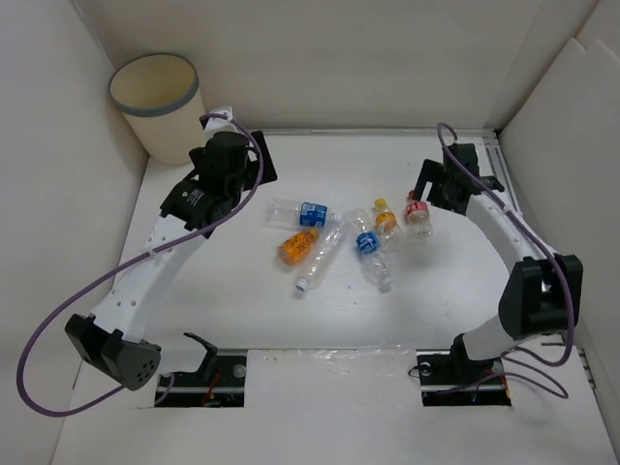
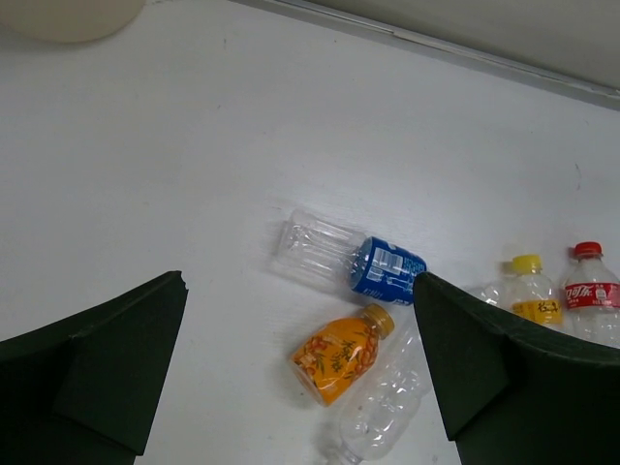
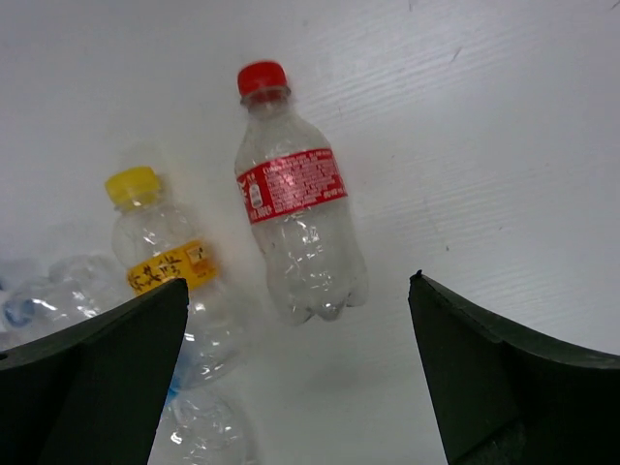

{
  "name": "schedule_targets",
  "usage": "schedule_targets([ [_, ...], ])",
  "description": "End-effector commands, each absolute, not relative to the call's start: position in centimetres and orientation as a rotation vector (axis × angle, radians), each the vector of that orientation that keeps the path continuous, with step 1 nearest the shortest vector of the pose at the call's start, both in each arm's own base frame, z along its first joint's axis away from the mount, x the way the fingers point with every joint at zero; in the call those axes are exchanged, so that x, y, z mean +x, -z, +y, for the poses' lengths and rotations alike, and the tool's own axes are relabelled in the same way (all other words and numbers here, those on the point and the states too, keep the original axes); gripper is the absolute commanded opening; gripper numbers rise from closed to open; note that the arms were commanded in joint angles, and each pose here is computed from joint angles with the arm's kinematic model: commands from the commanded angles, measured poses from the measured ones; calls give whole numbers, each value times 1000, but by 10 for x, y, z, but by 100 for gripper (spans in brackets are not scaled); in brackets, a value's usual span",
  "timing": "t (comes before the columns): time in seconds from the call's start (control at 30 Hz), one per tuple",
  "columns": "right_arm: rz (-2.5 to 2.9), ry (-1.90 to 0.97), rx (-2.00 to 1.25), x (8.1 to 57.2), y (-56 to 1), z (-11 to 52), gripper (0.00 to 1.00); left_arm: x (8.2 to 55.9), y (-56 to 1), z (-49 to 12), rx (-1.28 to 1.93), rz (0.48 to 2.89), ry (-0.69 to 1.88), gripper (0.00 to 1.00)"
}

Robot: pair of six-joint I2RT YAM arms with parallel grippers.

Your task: Put the plastic bottles in the bin

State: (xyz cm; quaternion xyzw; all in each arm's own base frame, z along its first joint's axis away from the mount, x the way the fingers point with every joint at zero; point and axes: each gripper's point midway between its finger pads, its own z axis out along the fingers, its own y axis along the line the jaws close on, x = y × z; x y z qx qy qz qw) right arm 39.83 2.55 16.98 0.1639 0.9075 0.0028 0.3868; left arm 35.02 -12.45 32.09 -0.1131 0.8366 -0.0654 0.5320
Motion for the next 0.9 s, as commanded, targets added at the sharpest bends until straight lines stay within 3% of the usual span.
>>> schedule_targets([
  [0.0, 2319, -86, 408, 406, -156, 36, 99, 353, -328, -130, -253, 1976, 200, 100],
  [0.53, 2528, -51, 475, 403, -66, 34, 93, 351, -332, -137, -223, 1973, 241, 100],
  [0.73, 2578, -82, 469, 404, -46, 41, 83, 351, -327, -138, -214, 1992, 240, 100],
  [0.87, 2589, -90, 467, 402, -40, 42, 66, 352, -322, -139, -220, 2008, 236, 100],
])
